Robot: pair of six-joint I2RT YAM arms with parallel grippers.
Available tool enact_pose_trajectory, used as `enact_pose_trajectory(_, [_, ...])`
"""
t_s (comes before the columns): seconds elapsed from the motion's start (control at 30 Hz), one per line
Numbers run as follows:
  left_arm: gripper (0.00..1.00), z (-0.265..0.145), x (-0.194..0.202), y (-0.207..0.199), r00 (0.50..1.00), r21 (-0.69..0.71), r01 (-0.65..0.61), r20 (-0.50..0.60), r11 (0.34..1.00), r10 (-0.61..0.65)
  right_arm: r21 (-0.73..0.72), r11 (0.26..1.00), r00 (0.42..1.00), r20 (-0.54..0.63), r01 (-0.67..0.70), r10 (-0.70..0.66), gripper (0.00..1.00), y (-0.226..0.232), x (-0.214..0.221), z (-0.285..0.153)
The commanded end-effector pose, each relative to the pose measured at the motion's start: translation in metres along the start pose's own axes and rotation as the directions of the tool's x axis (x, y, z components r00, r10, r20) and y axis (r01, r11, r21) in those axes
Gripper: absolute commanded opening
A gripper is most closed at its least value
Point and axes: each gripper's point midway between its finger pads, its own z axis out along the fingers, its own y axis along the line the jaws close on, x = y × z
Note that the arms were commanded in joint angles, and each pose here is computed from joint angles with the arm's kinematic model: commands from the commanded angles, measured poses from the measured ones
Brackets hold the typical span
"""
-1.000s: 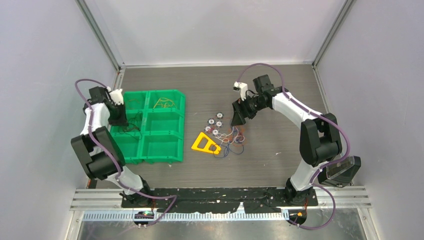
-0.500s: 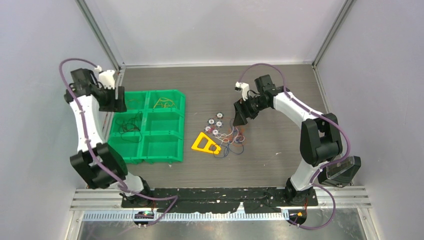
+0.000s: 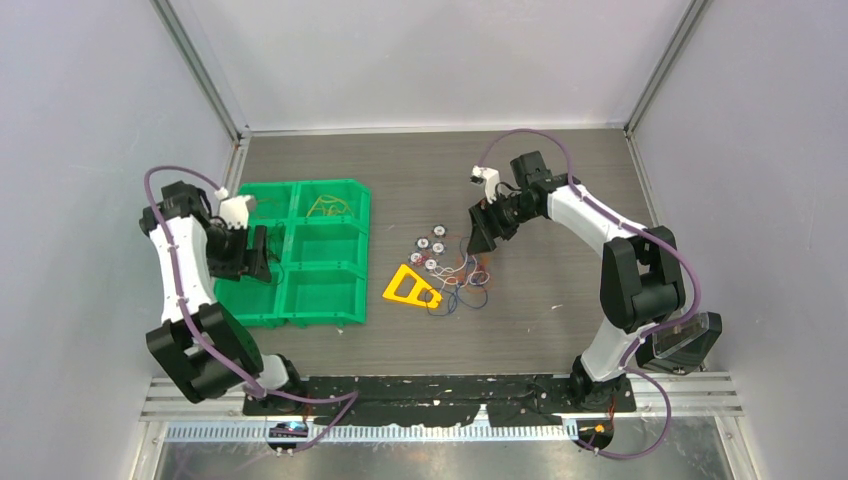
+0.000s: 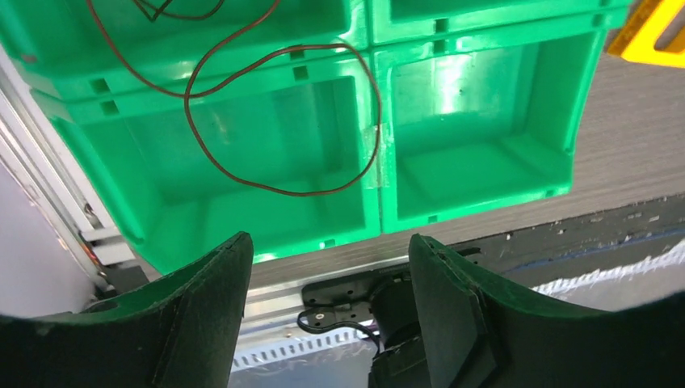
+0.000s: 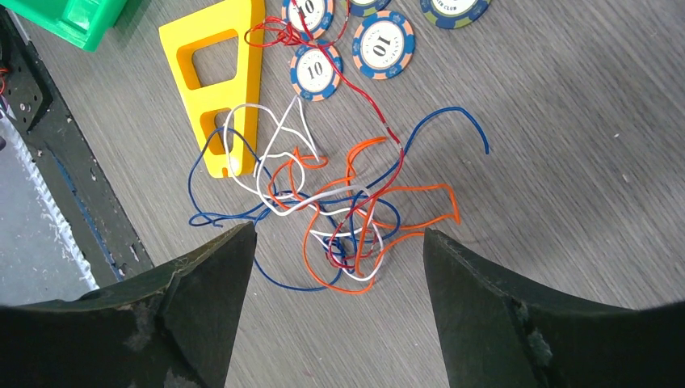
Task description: Untangle the cables
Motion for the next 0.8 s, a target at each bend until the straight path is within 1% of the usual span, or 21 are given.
enact_pose_trajectory(0.0, [0.72,-0.003,-0.011,0.019,0.984,-0.133,0.15,0.12,0.98,-0.134,-0.004,0.998,0.997,0.053,0.056,-0.056,0.81,0.009,-0.012,-0.013])
enact_pose_trajectory(0.1, [0.69,0.004,-0.007,0.026,0.971,-0.162,0.224,0.119,0.961,-0.206,-0.001,0.998,0.997,0.053,0.057,-0.057,0.81,0.009,-0.011,-0.014])
enact_pose_trajectory(0.2, [0.65,0.013,-0.002,0.027,0.959,-0.161,0.276,0.114,0.947,-0.26,0.002,0.999,0.997,0.053,0.054,-0.054,0.81,0.008,-0.01,-0.015])
enact_pose_trajectory(0.37, [0.54,0.021,-0.016,0.025,0.932,-0.108,0.346,0.158,0.932,-0.327,0.0,0.999,0.998,0.05,0.047,-0.047,0.81,0.006,-0.008,-0.014])
enact_pose_trajectory(0.4, [0.5,0.023,-0.021,0.024,0.926,-0.089,0.358,0.164,0.929,-0.341,0.001,0.999,0.998,0.048,0.044,-0.044,0.81,0.006,-0.007,-0.013])
enact_pose_trajectory(0.43, [0.44,0.023,-0.026,0.023,0.921,-0.069,0.367,0.167,0.927,-0.352,0.001,0.999,0.998,0.051,0.045,-0.045,0.81,0.005,-0.009,-0.014])
enact_pose_trajectory(0.5, [0.26,0.022,-0.037,0.021,0.913,-0.032,0.378,0.179,0.925,-0.367,0.003,0.999,0.998,0.051,0.046,-0.046,0.81,0.004,-0.01,-0.014])
enact_pose_trajectory(0.53, [0.15,0.02,-0.042,0.022,0.908,-0.025,0.384,0.193,0.923,-0.373,0.005,0.999,0.998,0.054,0.046,-0.046,0.81,0.003,-0.012,-0.014])
enact_pose_trajectory(0.57, [0.08,0.017,-0.048,0.023,0.902,-0.022,0.39,0.213,0.921,-0.377,0.007,0.999,0.997,0.054,0.045,-0.046,0.81,0.002,-0.012,-0.015])
enact_pose_trajectory(0.63, [0.0,0.012,-0.061,0.028,0.89,-0.023,0.395,0.256,0.919,-0.376,0.01,0.999,0.998,0.055,0.043,-0.043,0.81,0.0,-0.013,-0.015])
enact_pose_trajectory(0.73, [0.0,0.003,-0.074,0.034,0.88,-0.028,0.404,0.284,0.914,-0.38,0.009,0.999,0.998,0.048,0.04,-0.04,0.81,-0.001,-0.014,-0.016])
enact_pose_trajectory(0.77, [0.12,-0.002,-0.076,0.032,0.883,-0.019,0.394,0.286,0.919,-0.373,0.013,0.999,0.998,0.045,0.039,-0.039,0.81,-0.003,-0.013,-0.016])
